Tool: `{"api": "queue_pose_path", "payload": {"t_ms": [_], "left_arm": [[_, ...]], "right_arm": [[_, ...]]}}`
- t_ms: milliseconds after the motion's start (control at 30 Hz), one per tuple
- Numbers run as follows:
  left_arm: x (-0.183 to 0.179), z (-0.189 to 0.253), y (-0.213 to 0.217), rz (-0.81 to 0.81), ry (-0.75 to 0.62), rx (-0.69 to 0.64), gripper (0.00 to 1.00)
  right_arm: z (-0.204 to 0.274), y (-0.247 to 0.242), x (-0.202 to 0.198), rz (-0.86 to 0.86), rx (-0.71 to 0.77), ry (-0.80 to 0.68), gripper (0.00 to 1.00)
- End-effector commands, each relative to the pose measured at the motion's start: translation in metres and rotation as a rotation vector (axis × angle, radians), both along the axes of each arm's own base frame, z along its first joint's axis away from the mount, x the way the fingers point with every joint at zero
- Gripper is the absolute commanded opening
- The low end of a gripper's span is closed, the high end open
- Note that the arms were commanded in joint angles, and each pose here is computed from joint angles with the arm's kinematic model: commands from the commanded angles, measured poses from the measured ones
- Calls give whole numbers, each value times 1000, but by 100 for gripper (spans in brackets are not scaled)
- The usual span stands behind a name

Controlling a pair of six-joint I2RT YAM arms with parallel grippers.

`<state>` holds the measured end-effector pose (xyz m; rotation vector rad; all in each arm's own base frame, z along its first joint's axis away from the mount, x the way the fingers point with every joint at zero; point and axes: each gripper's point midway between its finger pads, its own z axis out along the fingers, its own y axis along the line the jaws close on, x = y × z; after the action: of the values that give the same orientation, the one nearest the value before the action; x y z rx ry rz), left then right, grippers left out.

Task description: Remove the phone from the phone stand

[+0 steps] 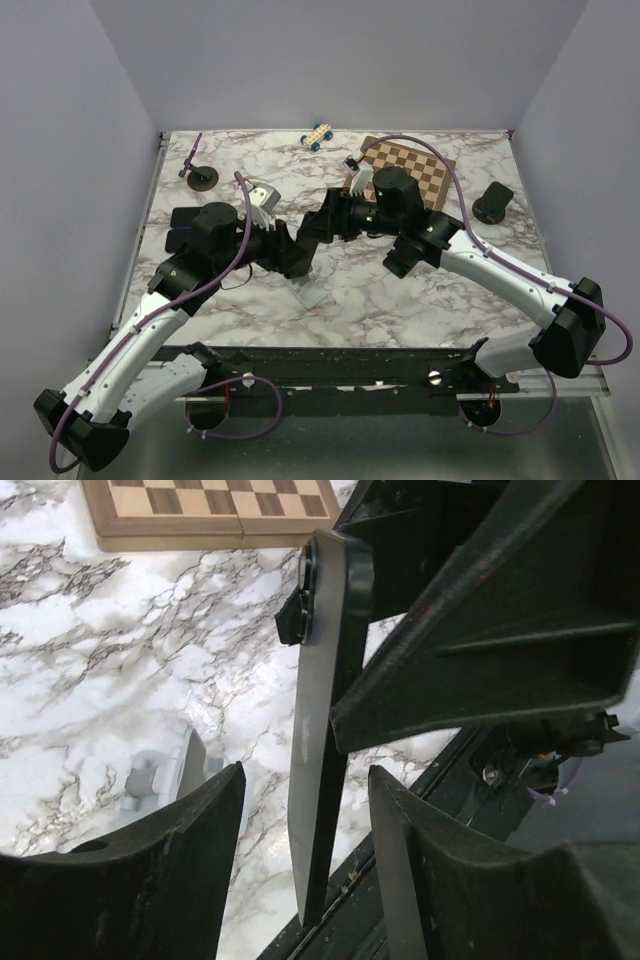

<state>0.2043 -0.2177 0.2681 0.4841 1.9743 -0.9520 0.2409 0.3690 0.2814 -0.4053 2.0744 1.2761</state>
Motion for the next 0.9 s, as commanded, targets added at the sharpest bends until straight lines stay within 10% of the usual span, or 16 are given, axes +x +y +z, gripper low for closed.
{"api": "queue_pose_path", "payload": {"t_ms": [0, 333, 500, 667, 733, 867], "left_arm": [[4, -6, 5, 56, -12, 74, 56], [7, -15, 12, 142, -15, 150, 34], [4, -11, 14, 150, -31, 121, 1], [0, -6, 9, 135, -40, 58, 0], [-1, -3, 8, 140, -38, 30, 0], [4, -4, 13, 198, -14, 30, 0]], "right_arm": [[40, 13, -6, 9, 93, -72, 1], [37, 17, -10, -31, 68, -71, 1], [36, 19, -11, -30, 73, -62, 2], [38, 14, -9, -64, 76, -64, 52], [40, 6, -4, -115, 69, -72, 99], [49, -30, 18, -339, -2, -108, 100]]}}
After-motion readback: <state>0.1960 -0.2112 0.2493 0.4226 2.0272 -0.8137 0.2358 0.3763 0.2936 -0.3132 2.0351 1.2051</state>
